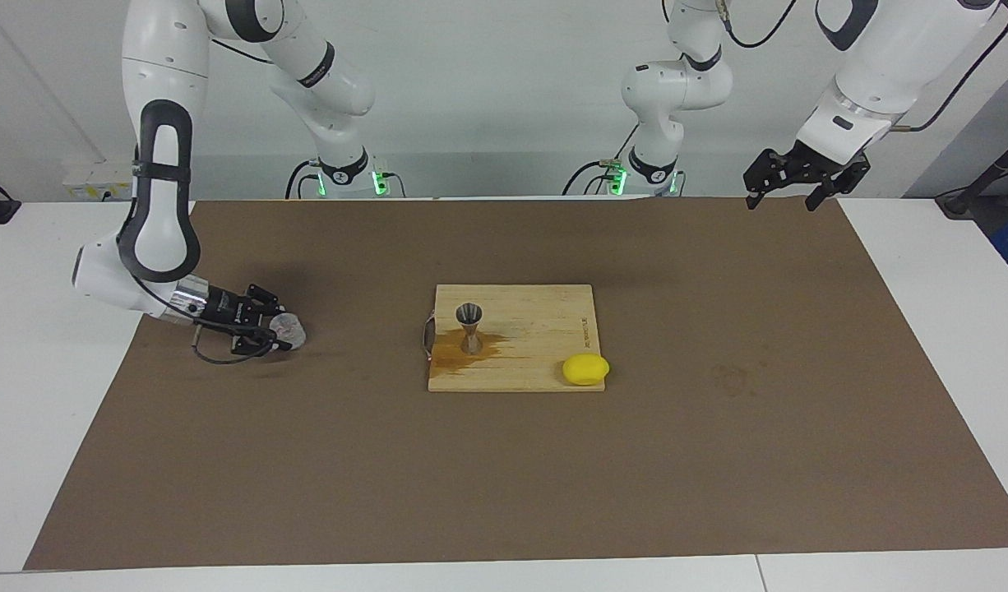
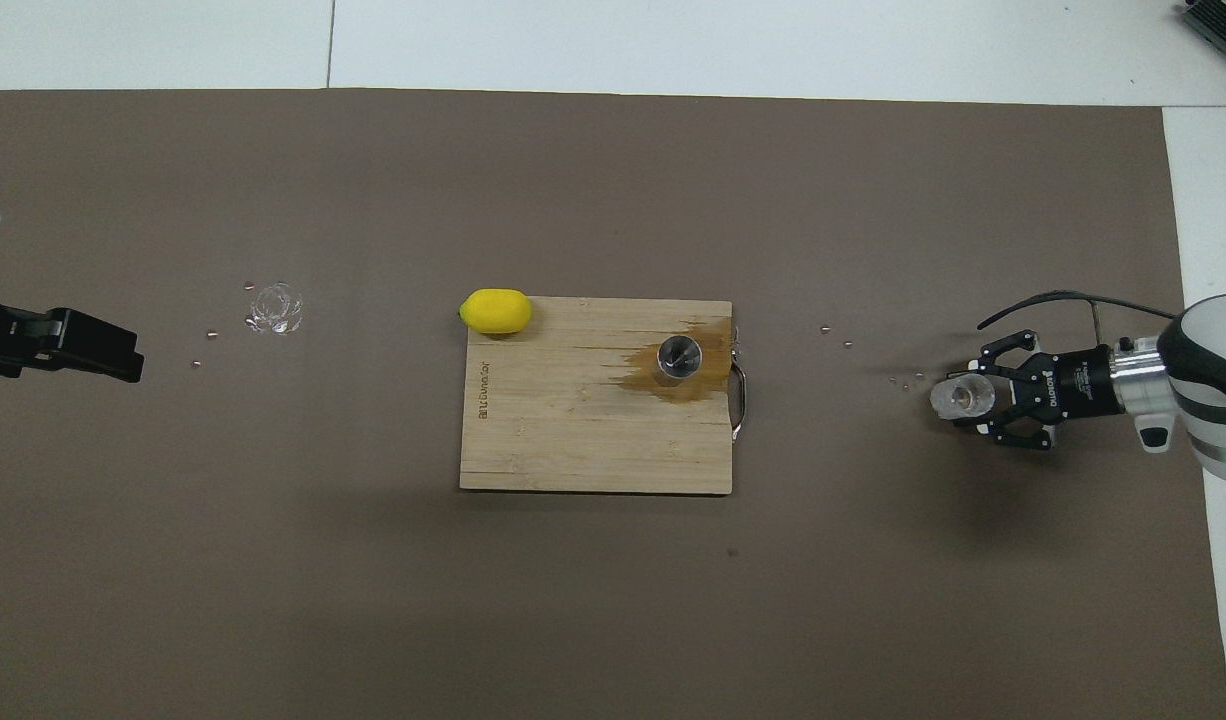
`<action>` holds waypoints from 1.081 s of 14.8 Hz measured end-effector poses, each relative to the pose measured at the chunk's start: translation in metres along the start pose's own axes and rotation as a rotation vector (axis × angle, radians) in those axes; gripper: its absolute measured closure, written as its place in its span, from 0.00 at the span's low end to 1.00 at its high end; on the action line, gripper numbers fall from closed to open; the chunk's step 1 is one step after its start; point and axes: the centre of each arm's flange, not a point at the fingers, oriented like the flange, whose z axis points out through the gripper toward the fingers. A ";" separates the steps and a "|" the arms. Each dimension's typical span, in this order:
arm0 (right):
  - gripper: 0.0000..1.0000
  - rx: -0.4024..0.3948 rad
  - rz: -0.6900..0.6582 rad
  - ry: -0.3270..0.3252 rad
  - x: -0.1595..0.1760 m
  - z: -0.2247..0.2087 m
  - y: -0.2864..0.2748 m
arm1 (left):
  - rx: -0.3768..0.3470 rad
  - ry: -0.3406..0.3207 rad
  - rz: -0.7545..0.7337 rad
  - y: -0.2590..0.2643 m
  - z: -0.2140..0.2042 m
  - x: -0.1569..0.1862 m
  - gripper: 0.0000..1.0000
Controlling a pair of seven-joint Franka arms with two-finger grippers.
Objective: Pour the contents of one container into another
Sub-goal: 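Close the right gripper around the small clear glass cup, then lift the clear cup with the right gripper toward the metal cup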
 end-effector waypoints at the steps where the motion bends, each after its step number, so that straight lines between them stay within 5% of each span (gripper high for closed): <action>1: 0.49 0.001 0.000 0.000 0.000 -0.001 0.000 | 0.000 0.000 0.000 0.000 0.000 0.000 0.00; 8: 0.49 0.018 -0.009 0.013 -0.012 -0.009 -0.003 | 0.000 0.000 0.000 0.000 0.000 0.000 0.00; 16: 0.49 0.033 0.055 0.086 -0.142 -0.001 -0.032 | 0.000 0.000 0.000 0.000 0.000 0.000 0.00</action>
